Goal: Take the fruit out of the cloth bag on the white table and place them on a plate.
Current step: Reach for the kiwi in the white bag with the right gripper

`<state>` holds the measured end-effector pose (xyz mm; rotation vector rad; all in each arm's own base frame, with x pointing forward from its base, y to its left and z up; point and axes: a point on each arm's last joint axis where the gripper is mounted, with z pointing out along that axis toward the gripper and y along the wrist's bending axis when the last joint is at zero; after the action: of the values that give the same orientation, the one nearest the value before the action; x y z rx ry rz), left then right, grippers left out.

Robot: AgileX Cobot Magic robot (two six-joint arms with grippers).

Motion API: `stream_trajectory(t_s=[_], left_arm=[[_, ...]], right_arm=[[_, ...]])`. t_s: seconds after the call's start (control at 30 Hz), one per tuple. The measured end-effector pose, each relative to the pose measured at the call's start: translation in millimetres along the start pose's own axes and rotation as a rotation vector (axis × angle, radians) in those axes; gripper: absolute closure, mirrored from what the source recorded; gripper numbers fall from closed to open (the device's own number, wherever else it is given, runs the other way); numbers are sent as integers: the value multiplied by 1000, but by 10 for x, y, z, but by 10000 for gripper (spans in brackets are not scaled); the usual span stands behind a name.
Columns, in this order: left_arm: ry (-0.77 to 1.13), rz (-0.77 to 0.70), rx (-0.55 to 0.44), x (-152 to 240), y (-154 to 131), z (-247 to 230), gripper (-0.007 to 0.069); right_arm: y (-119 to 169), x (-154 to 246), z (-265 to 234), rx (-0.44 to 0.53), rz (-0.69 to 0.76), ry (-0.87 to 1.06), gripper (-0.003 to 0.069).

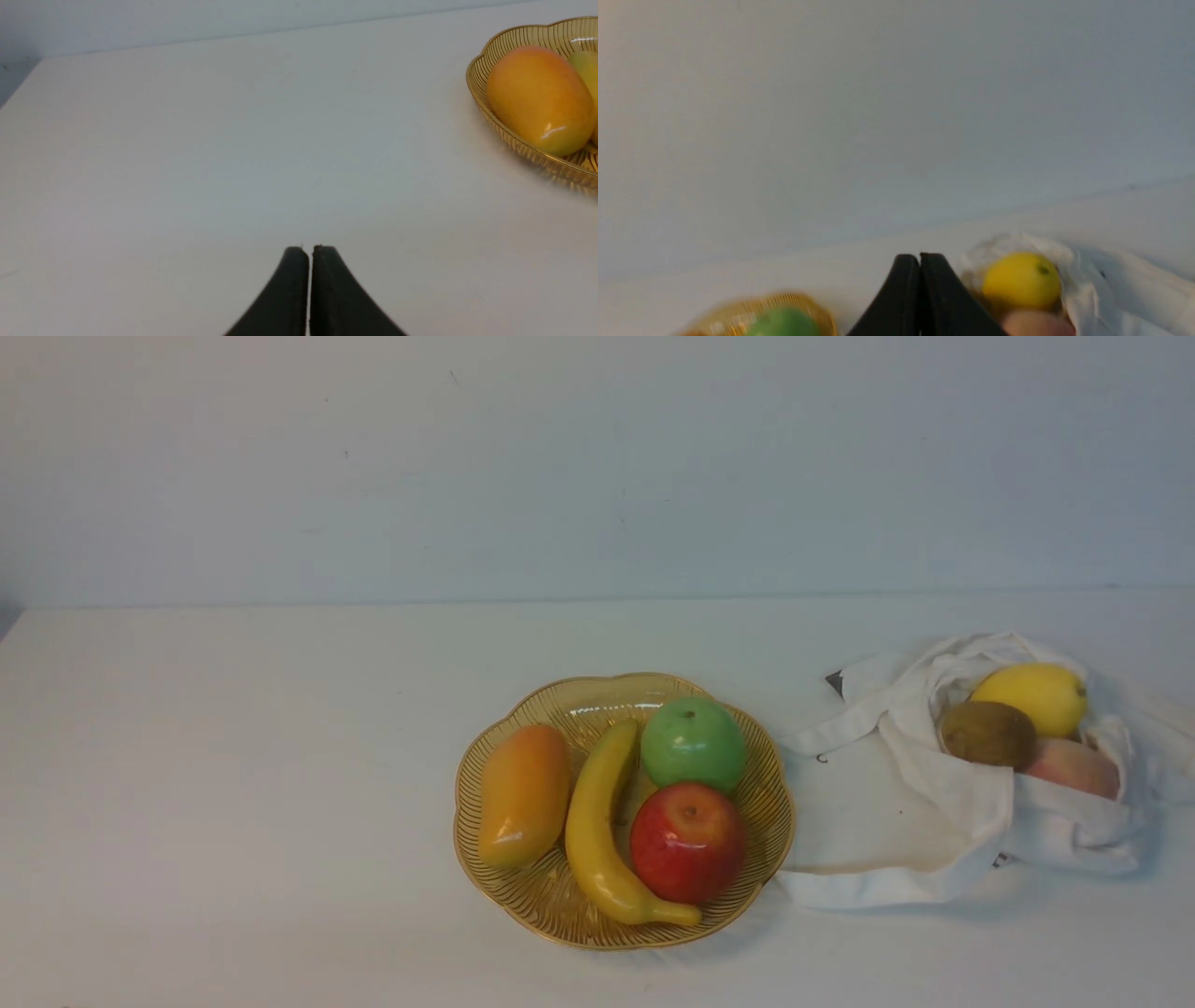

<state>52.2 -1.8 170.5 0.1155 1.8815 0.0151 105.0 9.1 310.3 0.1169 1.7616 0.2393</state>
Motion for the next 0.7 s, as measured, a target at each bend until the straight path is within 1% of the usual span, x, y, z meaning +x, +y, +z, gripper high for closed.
stream_trajectory(t_s=[0.03, 0.07, 0.17, 0.23, 0.3, 0.4, 0.53, 0.63, 0.7], left_arm=[[0, 0, 0, 0, 0, 0, 633], [0, 0, 0, 0, 0, 0, 633], [0, 0, 0, 0, 0, 0, 633], [0, 0, 0, 0, 0, 0, 633], [0, 0, 0, 0, 0, 0, 633], [0, 0, 0, 0, 0, 0, 633], [0, 0, 0, 0, 0, 0, 633], [0, 0, 0, 0, 0, 0, 633], [0, 0, 0, 0, 0, 0, 633]], right_arm=[[19, -56, 58, -1, -34, 57, 671], [25, -92, 209, 4, -71, 155, 671], [42, -195, 535, -2, -143, 326, 671], [39, -219, 694, -5, -167, 387, 671], [23, -231, 1019, -10, -192, 492, 671], [6, -230, 1361, -11, -174, 571, 669], [-23, -181, 1675, -13, -171, 650, 652], [-54, -111, 1891, -9, -165, 696, 608], [-82, -38, 2039, -7, -162, 730, 562]])
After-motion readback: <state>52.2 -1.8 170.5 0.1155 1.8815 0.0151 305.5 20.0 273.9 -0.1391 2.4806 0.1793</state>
